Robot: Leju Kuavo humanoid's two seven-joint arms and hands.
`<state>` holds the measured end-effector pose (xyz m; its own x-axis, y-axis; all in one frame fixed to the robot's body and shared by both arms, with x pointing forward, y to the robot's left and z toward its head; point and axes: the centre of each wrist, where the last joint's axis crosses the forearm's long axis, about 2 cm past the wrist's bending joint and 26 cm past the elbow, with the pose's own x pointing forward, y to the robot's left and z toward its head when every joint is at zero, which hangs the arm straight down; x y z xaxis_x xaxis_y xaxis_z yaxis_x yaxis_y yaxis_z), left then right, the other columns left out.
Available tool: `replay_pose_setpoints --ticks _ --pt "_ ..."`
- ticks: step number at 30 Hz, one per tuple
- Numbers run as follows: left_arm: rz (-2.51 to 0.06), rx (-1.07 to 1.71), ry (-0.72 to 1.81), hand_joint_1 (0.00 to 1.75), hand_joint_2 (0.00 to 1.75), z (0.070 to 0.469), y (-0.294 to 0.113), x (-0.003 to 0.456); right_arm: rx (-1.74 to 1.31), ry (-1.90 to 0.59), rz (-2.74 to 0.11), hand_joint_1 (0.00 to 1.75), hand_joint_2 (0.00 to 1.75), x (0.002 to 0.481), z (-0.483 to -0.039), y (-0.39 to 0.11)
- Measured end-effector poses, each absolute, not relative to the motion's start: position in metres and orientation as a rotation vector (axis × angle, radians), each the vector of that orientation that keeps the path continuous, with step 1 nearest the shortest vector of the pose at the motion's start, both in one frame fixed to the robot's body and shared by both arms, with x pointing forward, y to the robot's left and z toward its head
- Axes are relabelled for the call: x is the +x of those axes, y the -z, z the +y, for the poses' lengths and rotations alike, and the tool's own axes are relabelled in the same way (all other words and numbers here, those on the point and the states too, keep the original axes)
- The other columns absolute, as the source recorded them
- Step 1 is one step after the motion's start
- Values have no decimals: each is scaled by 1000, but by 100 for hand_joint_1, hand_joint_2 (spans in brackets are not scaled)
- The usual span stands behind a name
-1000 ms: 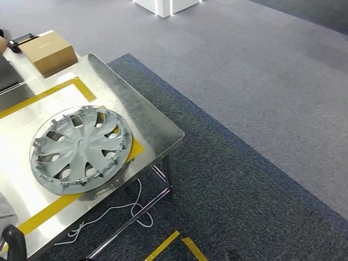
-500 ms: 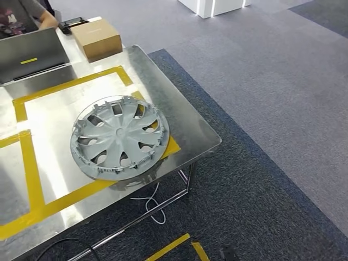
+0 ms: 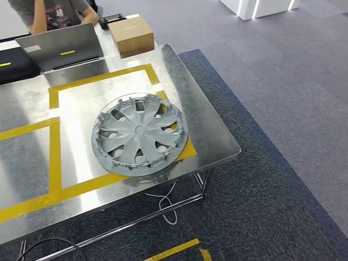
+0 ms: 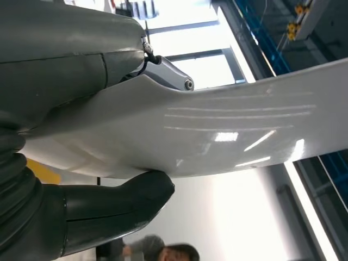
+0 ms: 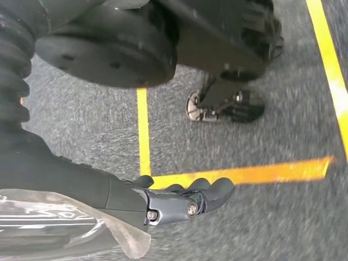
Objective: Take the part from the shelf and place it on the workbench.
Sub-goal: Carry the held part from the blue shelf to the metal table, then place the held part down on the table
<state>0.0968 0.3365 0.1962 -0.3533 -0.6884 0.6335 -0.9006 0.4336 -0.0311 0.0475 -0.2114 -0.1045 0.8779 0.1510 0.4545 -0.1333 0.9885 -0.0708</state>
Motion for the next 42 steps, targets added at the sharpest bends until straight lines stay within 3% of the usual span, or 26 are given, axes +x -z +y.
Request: replay_pose_setpoints --ticks 11,42 --pt "-2013 1431 -465 175 175 371 -171 89 -29 -161 -484 0 175 52 -210 104" --pt "-1859 1426 -379 175 175 413 -134 99 -4 -164 -486 0 175 53 -213 104"
